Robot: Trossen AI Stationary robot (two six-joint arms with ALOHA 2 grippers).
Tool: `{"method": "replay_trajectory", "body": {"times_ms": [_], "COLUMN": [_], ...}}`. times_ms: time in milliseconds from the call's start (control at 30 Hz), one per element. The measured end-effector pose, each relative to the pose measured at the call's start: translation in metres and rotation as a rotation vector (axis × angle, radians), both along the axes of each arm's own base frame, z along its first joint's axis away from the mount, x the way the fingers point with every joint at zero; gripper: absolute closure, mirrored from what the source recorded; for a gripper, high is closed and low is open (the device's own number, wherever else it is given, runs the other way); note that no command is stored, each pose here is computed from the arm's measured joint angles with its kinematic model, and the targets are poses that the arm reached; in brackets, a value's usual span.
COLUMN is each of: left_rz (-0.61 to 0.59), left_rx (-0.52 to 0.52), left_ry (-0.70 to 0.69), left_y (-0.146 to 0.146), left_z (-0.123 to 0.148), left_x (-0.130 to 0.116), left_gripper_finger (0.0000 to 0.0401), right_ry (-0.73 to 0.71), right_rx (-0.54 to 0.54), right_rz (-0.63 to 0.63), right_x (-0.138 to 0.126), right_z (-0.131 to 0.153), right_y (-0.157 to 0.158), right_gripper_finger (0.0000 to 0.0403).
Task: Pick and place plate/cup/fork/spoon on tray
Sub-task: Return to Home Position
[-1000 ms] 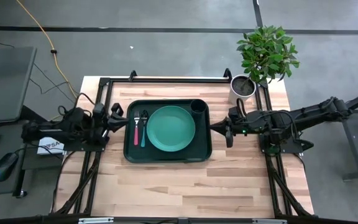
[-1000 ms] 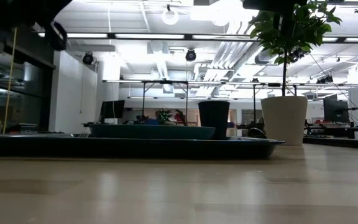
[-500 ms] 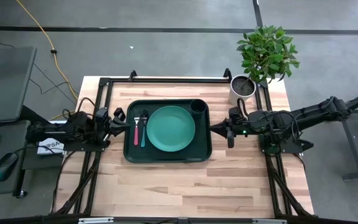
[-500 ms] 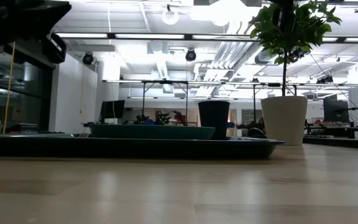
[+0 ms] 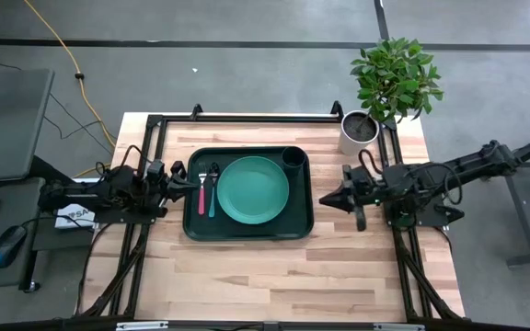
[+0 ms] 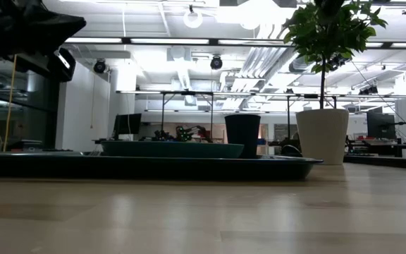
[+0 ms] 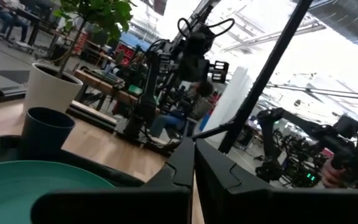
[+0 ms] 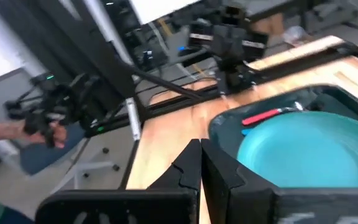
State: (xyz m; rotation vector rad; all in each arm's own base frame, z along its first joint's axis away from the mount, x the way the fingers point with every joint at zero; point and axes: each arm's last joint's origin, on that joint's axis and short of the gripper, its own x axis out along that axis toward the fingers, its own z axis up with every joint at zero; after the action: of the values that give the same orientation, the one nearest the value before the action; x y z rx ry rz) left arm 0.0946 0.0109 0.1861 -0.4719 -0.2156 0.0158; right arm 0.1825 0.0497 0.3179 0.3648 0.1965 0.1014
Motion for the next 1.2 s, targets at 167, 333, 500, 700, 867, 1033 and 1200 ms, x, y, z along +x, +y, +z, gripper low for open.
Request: {"method": "replay_trajectory", "body": {"times_ms": [167, 333, 500, 700, 867, 1033, 1200], "left_rz": [0.001, 0.001, 0.001, 0.001, 0.001, 0.001, 0.001], "left_rx": [0.000, 0.000, 0.000, 0.000, 0.000, 0.000, 0.000], "left_ry": [0.000, 0.000, 0.000, -0.001, -0.001, -0.001, -0.001], "left_y": [0.000, 0.000, 0.000, 0.000, 0.000, 0.000, 0.000], "left_z": [0.000, 0.000, 0.000, 0.000, 0.000, 0.000, 0.000], "left_x": [0.000, 0.000, 0.000, 0.000, 0.000, 0.000, 0.000], "left_gripper_finger": [0.0401, 0.0400, 0.0400, 0.0401, 0.0401, 0.0400, 0.0400], "right_ry": [-0.036, -0.048, -0.263, -0.405, -0.438, -0.438, -0.395], "right_rx": [-0.081, -0.113, -0.028, 0.020, 0.036, 0.068, 0.085], "right_rz": [0.134, 0.155, 0.166, 0.090, 0.086, 0.032, -0.003], "right_x": [-0.019, -0.044, -0.057, -0.077, -0.088, -0.094, -0.090], "right_z": [0.007, 0.012, -0.021, -0.065, -0.078, -0.103, -0.130], "right_y": [-0.002, -0.010, -0.013, -0.021, -0.024, -0.028, -0.028], "right_gripper_finger": [0.0403, 0.0403, 0.0403, 0.0403, 0.0403, 0.0403, 0.0403]}}
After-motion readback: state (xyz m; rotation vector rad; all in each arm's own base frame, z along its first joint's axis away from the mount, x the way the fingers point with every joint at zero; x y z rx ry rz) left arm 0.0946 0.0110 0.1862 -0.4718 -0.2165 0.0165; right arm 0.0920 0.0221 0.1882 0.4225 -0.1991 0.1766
